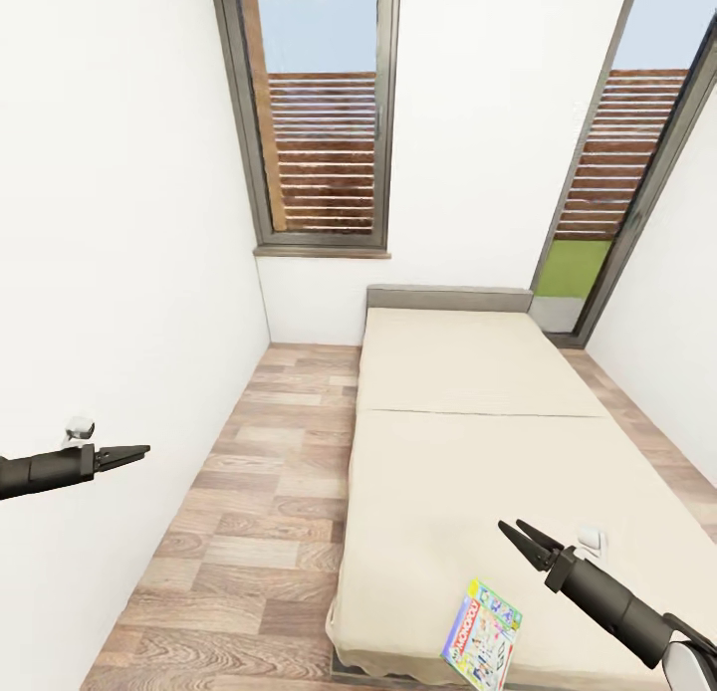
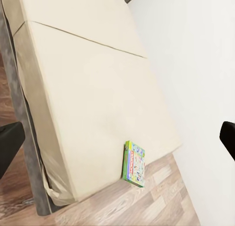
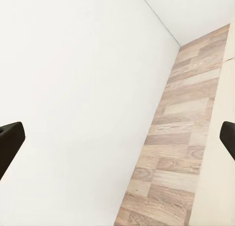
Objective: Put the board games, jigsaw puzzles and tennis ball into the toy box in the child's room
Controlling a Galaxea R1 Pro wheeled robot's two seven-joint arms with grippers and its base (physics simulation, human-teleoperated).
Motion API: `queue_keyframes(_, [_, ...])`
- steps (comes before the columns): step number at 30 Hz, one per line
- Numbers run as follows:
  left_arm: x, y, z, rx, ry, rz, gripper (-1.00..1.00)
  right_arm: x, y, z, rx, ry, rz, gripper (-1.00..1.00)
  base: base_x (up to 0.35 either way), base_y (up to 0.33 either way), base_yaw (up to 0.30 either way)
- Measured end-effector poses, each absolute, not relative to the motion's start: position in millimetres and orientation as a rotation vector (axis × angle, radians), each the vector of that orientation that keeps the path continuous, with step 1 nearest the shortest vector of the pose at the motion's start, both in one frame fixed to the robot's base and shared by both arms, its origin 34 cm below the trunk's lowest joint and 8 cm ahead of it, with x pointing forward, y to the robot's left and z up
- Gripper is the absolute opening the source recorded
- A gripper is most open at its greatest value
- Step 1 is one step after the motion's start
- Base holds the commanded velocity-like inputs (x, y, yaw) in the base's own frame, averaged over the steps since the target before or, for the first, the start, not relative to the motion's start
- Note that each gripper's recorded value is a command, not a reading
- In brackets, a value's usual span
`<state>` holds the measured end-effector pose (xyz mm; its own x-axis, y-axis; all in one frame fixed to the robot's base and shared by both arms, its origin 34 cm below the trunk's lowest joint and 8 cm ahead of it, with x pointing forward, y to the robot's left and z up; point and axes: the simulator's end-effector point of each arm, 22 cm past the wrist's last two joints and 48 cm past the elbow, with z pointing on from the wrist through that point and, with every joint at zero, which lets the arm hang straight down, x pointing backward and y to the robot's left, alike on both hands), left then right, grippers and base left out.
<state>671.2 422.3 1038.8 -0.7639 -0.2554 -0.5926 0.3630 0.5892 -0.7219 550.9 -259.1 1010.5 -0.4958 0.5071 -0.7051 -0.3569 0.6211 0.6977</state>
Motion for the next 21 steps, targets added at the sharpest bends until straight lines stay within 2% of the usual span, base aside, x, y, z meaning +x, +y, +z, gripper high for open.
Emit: queue_keyframes(21, [671, 422, 1038, 0.085, 2.143, -1.176, 1.0, 542, -267, 970, 0.235, 1.895, 1.078, 1.0, 0.0, -0.003, 0.0])
